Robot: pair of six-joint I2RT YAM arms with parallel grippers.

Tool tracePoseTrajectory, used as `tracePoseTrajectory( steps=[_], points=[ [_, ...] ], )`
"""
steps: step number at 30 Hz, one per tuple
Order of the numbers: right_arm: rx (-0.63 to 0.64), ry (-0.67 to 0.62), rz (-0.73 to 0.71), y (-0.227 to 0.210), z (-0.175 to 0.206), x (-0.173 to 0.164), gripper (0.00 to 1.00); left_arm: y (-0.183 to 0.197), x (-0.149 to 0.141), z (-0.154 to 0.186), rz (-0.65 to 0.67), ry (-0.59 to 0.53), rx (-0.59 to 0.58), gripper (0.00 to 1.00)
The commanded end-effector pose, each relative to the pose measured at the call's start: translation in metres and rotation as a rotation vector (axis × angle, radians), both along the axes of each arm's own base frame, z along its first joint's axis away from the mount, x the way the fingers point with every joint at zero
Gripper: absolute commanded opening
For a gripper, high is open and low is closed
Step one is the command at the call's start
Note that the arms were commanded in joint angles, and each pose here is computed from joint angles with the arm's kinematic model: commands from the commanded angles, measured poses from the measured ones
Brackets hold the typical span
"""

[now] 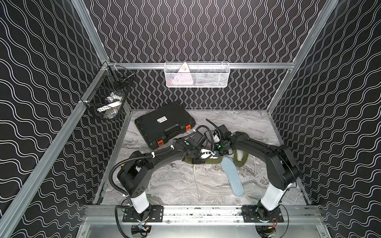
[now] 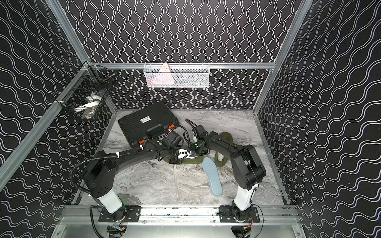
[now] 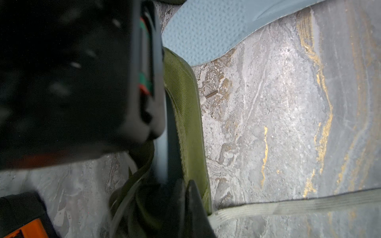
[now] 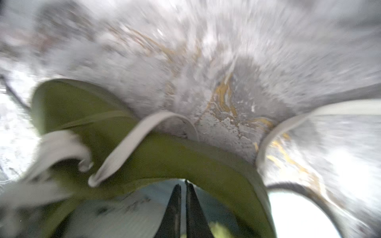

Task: Insert the insole into the shoe
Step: Adjust the insole in the shoe.

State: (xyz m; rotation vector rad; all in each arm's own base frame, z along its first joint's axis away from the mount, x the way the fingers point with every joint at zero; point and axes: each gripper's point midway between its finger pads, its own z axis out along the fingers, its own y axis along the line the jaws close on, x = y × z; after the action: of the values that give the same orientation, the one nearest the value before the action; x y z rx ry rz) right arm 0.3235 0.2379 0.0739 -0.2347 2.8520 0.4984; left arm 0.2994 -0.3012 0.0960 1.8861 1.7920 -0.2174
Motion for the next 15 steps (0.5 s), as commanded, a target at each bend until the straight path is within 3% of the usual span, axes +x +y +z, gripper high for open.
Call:
tracePoseTrajectory(
  steps=[1, 9, 15],
  points=[
    [-0.021, -0.017, -0.002, -0.001, 0.005, -0.002, 0.1, -0.002, 0.001, 0.004, 0.005, -0.005, -0.028, 0.0],
    [-0.089, 0.05, 0.013, -0.001, -0.045, -0.008, 0.11, 0.001, -0.004, -0.001, 0.015, 0.011, -0.03, 0.0],
    [-0.15, -0.066, 0.051, -0.007, 0.003, -0.003, 0.21, 0.005, -0.006, -0.001, 0.017, 0.004, -0.024, 0.0]
  ],
)
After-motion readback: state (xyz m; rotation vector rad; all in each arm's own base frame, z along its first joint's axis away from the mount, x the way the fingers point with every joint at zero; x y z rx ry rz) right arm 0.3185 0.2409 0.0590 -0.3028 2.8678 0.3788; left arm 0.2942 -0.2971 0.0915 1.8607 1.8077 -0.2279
